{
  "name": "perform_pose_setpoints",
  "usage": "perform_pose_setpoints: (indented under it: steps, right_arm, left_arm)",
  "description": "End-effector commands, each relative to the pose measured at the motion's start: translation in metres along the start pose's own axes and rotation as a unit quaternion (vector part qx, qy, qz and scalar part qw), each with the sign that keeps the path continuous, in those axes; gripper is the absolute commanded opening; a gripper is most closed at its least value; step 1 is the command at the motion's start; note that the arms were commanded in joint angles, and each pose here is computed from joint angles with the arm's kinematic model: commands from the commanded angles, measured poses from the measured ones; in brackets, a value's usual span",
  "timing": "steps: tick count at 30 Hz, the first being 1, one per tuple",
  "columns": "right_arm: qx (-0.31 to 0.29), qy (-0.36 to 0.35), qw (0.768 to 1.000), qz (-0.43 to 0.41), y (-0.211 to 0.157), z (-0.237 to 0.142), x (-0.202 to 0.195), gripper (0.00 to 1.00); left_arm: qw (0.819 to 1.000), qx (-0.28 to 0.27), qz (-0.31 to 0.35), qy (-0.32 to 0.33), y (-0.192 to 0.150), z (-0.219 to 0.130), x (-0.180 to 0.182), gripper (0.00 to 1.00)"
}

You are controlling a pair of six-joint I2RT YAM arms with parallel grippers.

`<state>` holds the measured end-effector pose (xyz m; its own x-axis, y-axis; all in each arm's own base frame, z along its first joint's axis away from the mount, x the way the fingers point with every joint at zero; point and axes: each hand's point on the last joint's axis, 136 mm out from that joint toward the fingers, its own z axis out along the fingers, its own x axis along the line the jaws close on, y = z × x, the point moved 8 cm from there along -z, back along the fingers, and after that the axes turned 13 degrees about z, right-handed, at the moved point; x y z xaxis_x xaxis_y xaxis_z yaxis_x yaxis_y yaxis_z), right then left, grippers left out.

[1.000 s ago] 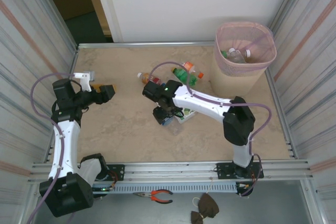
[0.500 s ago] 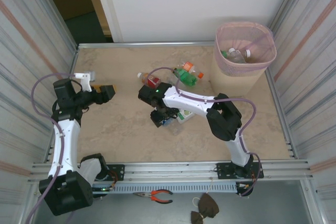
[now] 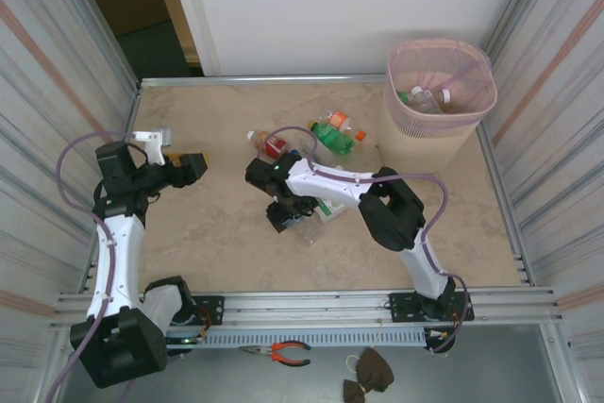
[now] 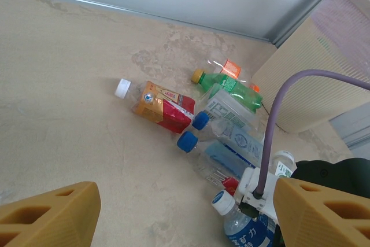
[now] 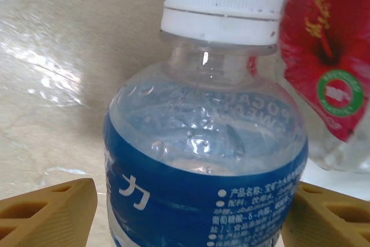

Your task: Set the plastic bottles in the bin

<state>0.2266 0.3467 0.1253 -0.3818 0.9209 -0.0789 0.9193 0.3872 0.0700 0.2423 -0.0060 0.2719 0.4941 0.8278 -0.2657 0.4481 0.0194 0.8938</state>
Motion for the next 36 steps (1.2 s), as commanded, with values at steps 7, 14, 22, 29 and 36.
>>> perform_pose_setpoints:
  steps: [7,14,22,29,36]
  right_arm:
    - [-0.001,0.031,0.999,0.040,0.011,0.004,0.018,0.82]
    - [-0.005,0.031,0.999,0.040,0.016,0.006,0.020,0.82]
    - [-0.019,-0.002,1.000,0.014,0.025,0.003,0.019,0.81]
    - [-0.013,-0.016,1.000,-0.010,0.024,0.003,0.018,0.79]
    - [-0.003,-0.031,0.999,-0.031,0.017,0.004,0.019,0.78]
  left_arm:
    - [1.000,-0.008,-0.001,-0.008,0.003,-0.003,-0.002,0.79]
    - [1.000,-0.008,0.001,-0.007,0.003,-0.004,-0.003,0.79]
    - [1.000,-0.008,0.002,-0.005,0.003,-0.003,-0.002,0.79]
    - [1.000,-0.007,0.002,-0.005,0.003,-0.004,-0.002,0.79]
    - [1.000,-0.007,0.001,-0.005,0.003,-0.003,-0.002,0.79]
